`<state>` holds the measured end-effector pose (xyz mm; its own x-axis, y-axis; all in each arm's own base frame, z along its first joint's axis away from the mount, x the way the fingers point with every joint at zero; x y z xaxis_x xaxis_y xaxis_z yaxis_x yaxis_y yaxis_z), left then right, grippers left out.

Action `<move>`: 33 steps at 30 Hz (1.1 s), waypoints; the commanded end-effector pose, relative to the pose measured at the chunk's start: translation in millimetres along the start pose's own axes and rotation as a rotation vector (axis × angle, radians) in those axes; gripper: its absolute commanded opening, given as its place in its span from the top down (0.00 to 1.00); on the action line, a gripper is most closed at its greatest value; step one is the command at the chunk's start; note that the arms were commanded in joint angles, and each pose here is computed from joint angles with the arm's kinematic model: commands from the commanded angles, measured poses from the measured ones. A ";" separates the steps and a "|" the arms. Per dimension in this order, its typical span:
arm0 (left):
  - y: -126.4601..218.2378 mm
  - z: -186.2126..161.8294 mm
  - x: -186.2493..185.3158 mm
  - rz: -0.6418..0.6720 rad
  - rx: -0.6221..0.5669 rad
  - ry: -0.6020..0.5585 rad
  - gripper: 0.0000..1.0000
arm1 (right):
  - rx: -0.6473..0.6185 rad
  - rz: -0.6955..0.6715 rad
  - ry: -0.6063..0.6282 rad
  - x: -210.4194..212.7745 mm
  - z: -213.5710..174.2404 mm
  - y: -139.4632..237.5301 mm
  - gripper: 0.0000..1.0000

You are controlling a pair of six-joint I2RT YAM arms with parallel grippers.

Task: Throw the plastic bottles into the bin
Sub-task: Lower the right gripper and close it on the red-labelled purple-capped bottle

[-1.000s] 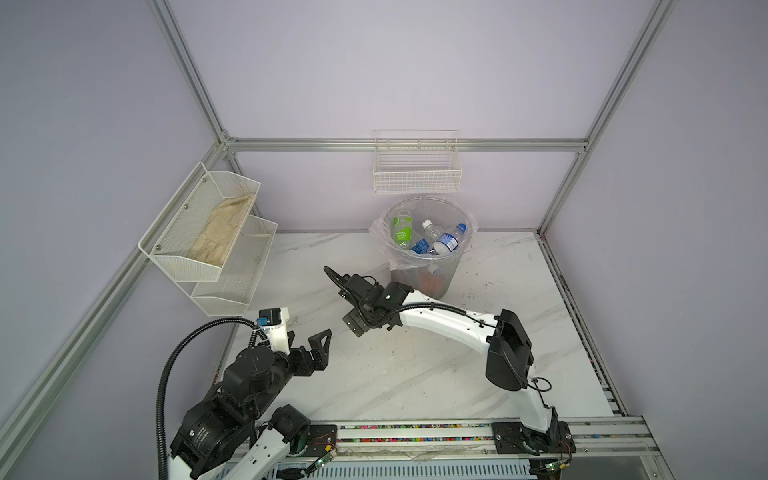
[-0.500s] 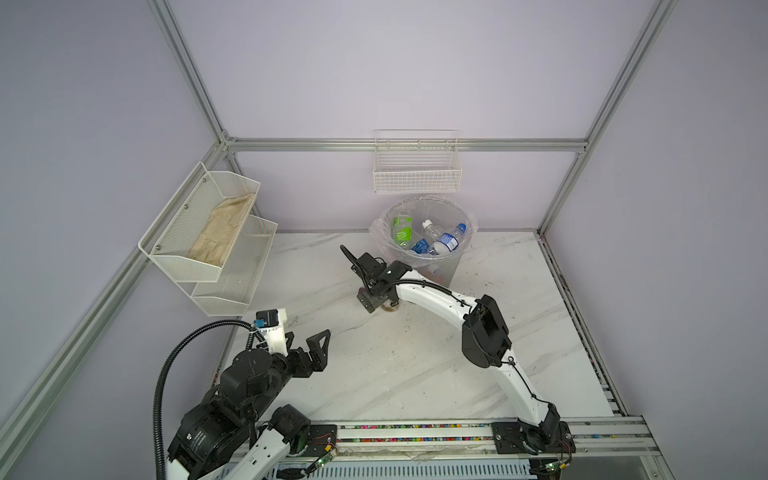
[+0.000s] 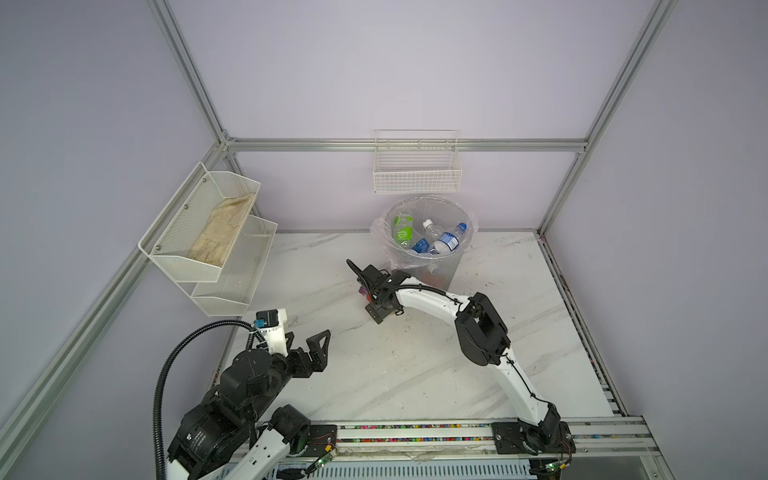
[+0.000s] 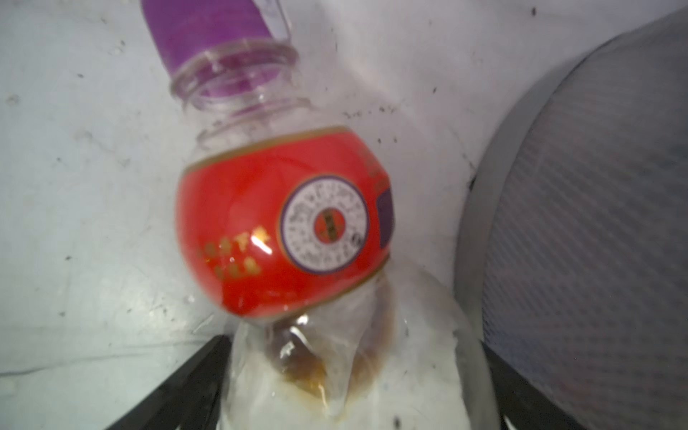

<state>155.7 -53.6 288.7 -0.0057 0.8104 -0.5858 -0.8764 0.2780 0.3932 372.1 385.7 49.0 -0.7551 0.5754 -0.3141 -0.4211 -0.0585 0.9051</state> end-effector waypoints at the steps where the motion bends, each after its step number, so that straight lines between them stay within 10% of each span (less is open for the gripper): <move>1: -0.5 3.0 -1.9 -0.003 -0.011 0.015 0.00 | 0.005 0.024 0.004 5.2 -9.6 6.5 0.08; 16: -1.9 8.3 -8.0 -0.010 -0.016 0.012 0.00 | -0.068 0.048 -0.032 8.3 -6.3 33.3 0.28; 22: -2.0 8.2 -8.1 -0.010 -0.015 0.008 0.00 | -0.060 0.012 -0.030 3.0 -4.3 33.7 0.11; 33: 0.0 8.0 -6.2 -0.007 -0.019 0.005 0.00 | -0.055 0.027 0.027 5.5 16.3 26.1 0.08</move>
<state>158.7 -55.4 286.1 -0.0141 0.8171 -0.5763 -0.8700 0.2741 0.4099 370.5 401.7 93.3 -0.7474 0.5989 -0.2877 -0.4668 -0.1651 0.8688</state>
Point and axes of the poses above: each gripper's point midway between its finger pads, its own y axis back along the fingers, its own x axis along the line the jaws close on, z = x × y, the point moved 1 cm from there along y, back along the fingers, and after that the axes turned 15 degrees about y, right-handed, at the moved point
